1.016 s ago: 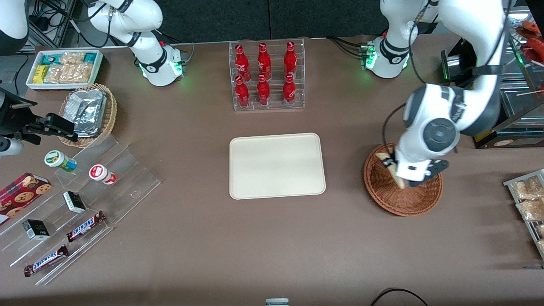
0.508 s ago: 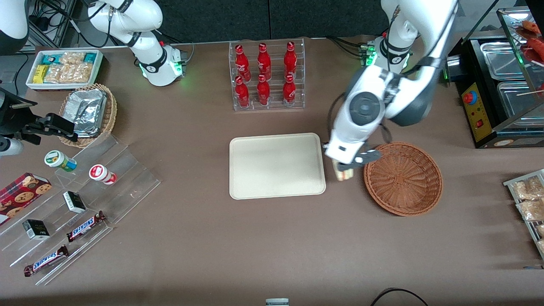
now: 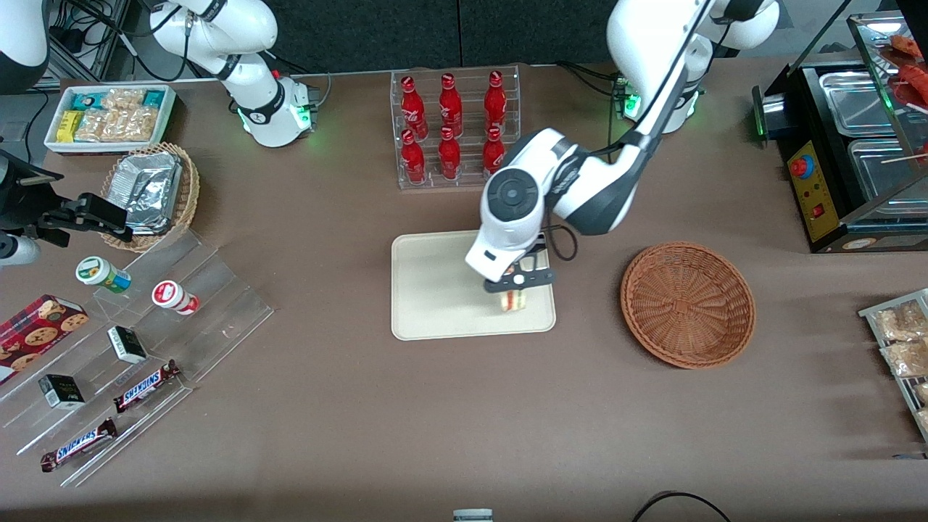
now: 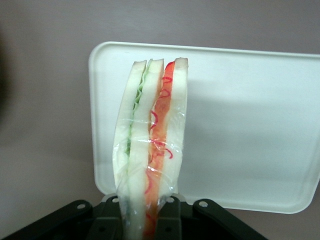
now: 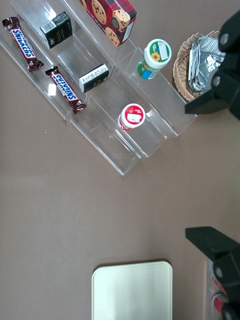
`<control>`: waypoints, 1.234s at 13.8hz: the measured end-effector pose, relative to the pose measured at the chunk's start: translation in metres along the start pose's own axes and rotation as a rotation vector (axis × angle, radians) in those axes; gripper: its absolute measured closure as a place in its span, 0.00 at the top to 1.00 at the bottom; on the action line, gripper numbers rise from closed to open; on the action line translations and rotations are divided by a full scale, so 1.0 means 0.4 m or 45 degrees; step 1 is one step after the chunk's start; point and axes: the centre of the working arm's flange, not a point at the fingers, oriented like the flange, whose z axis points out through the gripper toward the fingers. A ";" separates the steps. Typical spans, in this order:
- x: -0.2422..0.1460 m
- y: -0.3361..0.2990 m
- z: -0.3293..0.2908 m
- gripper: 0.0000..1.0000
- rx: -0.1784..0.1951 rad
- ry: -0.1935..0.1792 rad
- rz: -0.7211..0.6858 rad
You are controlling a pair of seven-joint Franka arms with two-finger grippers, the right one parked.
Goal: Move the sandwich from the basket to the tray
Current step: 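Lift the sandwich and carry it over the cream tray, then lower the sandwich upright onto the tray and open the left gripper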
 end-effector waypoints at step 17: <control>-0.024 0.188 0.234 0.18 0.081 -0.023 0.070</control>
